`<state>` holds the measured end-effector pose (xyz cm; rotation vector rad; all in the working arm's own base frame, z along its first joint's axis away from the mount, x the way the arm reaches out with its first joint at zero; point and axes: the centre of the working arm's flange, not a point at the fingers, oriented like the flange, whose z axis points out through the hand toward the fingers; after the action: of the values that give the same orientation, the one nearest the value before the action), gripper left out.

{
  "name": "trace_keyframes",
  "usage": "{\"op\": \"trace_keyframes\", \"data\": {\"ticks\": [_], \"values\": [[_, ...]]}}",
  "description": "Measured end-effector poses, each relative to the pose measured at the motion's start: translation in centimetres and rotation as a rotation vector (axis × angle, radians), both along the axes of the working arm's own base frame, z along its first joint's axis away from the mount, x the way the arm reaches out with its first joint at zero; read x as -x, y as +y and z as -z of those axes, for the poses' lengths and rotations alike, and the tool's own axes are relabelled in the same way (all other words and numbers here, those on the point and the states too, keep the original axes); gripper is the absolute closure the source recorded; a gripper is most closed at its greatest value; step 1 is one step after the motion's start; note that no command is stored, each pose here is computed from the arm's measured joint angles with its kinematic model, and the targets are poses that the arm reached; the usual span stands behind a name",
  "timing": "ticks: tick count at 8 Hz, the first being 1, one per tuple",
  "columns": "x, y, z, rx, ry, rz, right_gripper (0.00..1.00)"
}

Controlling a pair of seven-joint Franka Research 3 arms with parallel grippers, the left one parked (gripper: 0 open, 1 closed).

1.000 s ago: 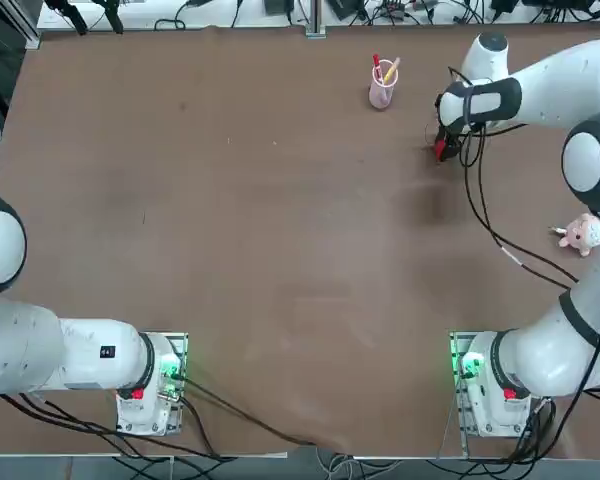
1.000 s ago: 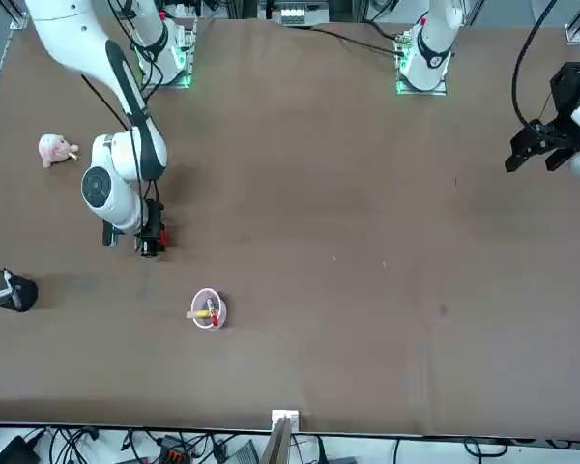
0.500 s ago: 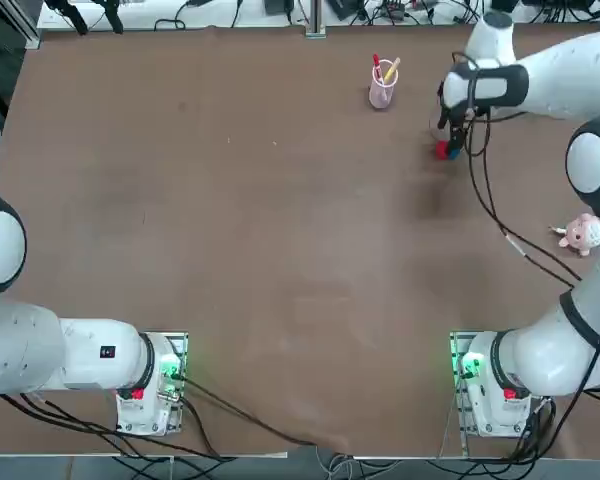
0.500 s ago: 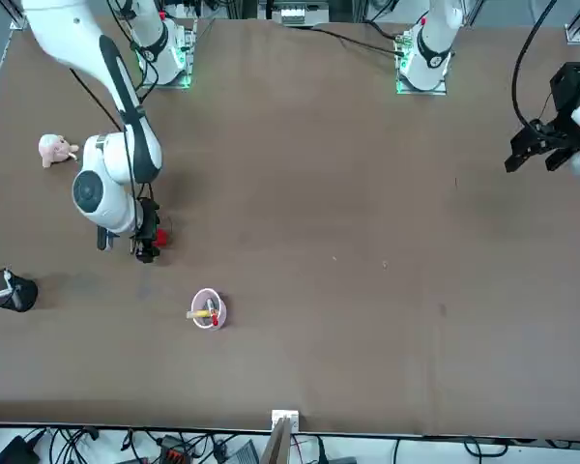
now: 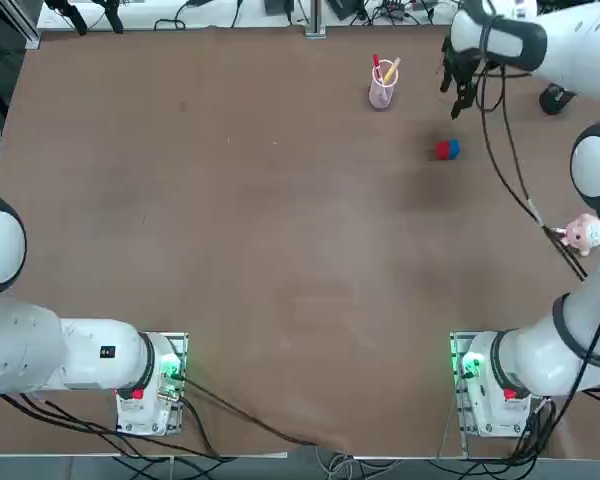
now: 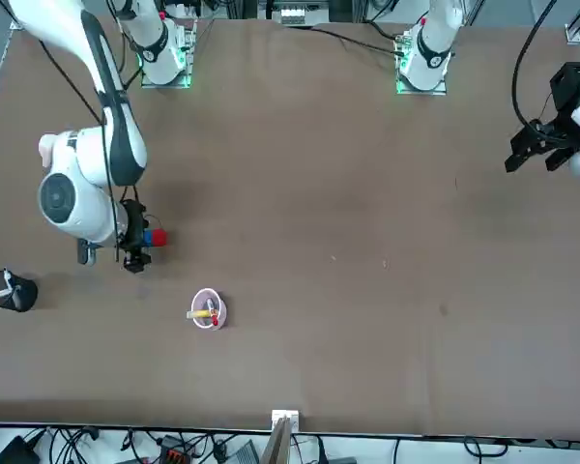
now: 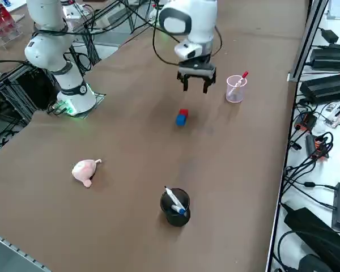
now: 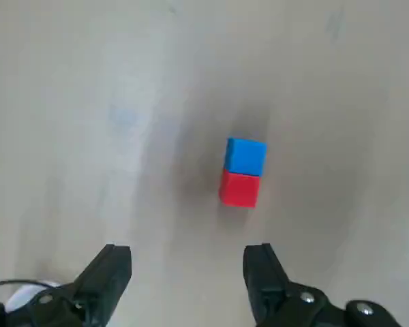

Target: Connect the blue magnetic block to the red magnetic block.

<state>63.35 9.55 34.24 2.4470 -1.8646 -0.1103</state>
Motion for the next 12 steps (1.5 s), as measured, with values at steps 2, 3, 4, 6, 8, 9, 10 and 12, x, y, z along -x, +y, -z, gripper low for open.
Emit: {"op": "trace_keyframes", "data": {"ticks": [2,3,4,6,8,9,10,12], "values": [[-1.0,0.0,-3.7,-0.016,0.014,-0.167,0.0],[-1.4,-0.3,-5.8,-0.026,0.022,-0.27,0.0],[-1.7,-0.8,-7.8,-0.037,0.026,-0.377,0.0],[-2.1,-2.2,-11.3,-0.055,0.0,-0.578,0.0],[-1.6,-5.3,-14.5,-0.066,-0.029,-0.737,0.0],[-1.1,-6.6,-15.9,-0.074,-0.033,-0.816,0.0],[-0.6,-7.6,-17.2,-0.08,-0.037,-0.889,0.0],[0.8,-9.1,-20.2,-0.087,-0.048,-1.011,0.0]]}}
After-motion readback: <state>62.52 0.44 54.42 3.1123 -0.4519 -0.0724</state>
